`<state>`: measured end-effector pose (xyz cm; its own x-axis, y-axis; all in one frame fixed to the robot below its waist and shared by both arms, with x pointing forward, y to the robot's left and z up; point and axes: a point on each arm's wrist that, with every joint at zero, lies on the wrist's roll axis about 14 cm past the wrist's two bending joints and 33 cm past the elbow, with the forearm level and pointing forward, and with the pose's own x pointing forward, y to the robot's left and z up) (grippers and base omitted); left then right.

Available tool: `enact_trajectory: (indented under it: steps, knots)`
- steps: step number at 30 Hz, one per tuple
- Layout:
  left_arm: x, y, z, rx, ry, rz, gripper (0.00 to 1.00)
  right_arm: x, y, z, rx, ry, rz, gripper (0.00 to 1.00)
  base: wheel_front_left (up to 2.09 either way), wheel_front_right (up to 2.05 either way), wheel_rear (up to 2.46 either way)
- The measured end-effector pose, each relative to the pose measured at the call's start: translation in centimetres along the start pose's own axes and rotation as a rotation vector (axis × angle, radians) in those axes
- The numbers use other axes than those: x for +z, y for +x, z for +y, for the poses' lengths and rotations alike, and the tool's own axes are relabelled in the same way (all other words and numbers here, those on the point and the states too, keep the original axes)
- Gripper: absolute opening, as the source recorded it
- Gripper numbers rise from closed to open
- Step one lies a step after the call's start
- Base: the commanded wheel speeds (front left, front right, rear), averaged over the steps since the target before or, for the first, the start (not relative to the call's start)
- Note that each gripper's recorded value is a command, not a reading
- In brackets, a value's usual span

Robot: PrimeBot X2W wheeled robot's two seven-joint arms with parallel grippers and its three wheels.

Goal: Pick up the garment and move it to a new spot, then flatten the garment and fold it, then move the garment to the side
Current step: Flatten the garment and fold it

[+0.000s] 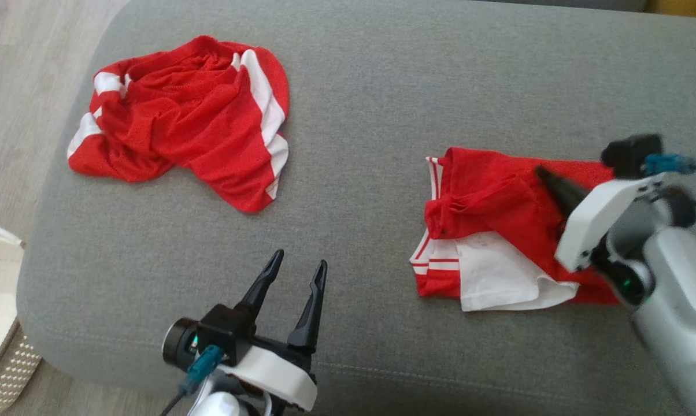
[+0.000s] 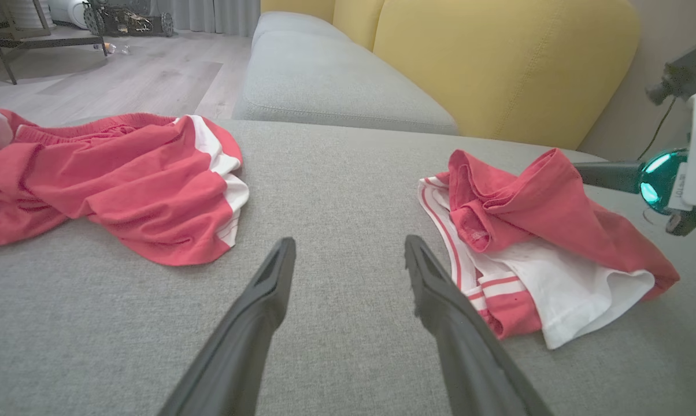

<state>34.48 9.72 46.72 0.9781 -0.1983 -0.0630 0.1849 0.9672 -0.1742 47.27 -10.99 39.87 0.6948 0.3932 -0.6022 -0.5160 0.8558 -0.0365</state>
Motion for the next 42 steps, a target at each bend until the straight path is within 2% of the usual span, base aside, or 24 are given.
enact_trajectory:
  steps: [4, 7, 10, 13, 15, 17, 20, 21, 25, 29, 35, 37, 42]
  knots:
    - [-0.1, -0.2, 0.1, 0.009, -0.002, 0.004, 1.00, -2.1, 0.4, 3.1, 0.104, 0.131, 0.078, 0.00, 0.00, 0.00, 0.00]
    - [0.1, -0.1, -0.1, 0.004, -0.004, -0.005, 1.00, -2.6, -0.2, 5.5, 0.184, 0.129, 0.111, 0.00, 0.00, 0.00, 0.00]
    - [0.5, 0.0, -0.3, -0.004, -0.001, -0.017, 1.00, -3.1, -1.2, 8.2, 0.272, 0.189, 0.138, 0.00, 0.00, 0.00, 0.00]
    - [0.7, 0.0, -0.6, -0.016, 0.003, -0.026, 1.00, -6.1, -2.8, 10.6, 0.342, 0.196, 0.245, 0.00, 0.00, 0.00, 0.00]
    - [0.9, 0.1, -0.9, -0.024, 0.004, -0.031, 1.00, -7.1, -3.8, 11.9, 0.379, 0.200, 0.267, 0.00, 0.00, 0.00, 0.00]
    - [1.1, 0.0, -1.1, -0.030, 0.004, -0.039, 1.00, -6.1, -4.0, 12.4, 0.387, 0.203, 0.202, 0.00, 0.00, 0.00, 0.00]
    - [1.6, -0.1, -0.9, -0.024, 0.005, -0.056, 1.00, -1.9, -3.8, 10.8, 0.334, 0.178, -0.023, 0.00, 0.00, 0.00, 0.00]
    - [2.0, -0.4, -0.6, -0.008, 0.001, -0.069, 1.00, 0.7, -4.0, 8.6, 0.262, 0.153, -0.175, 1.00, 0.00, 0.00, 0.00]
    - [3.1, -1.1, 0.9, 0.064, -0.036, -0.108, 1.00, 4.0, -5.2, 4.3, 0.092, 0.121, -0.414, 1.00, 0.00, 0.00, 0.00]
    - [4.4, -1.8, 2.0, 0.108, -0.046, -0.153, 1.00, 5.2, -7.0, 4.1, 0.018, 0.077, -0.550, 1.00, 0.00, 0.00, 0.00]
    - [10.0, -2.6, 2.1, 0.117, 0.048, -0.329, 1.00, 5.9, -11.3, 3.8, -0.111, 0.058, -0.690, 1.00, 0.00, 0.00, 0.00]
    - [9.5, -3.0, 1.7, 0.108, 0.074, -0.321, 1.00, 5.1, -12.5, 4.3, -0.139, 0.079, -0.709, 1.00, 0.00, 0.00, 0.00]
    - [7.0, -4.2, 1.3, 0.104, 0.138, -0.246, 1.00, 0.3, -13.8, 5.7, -0.178, 0.106, -0.629, 1.00, 0.00, 0.00, 0.00]
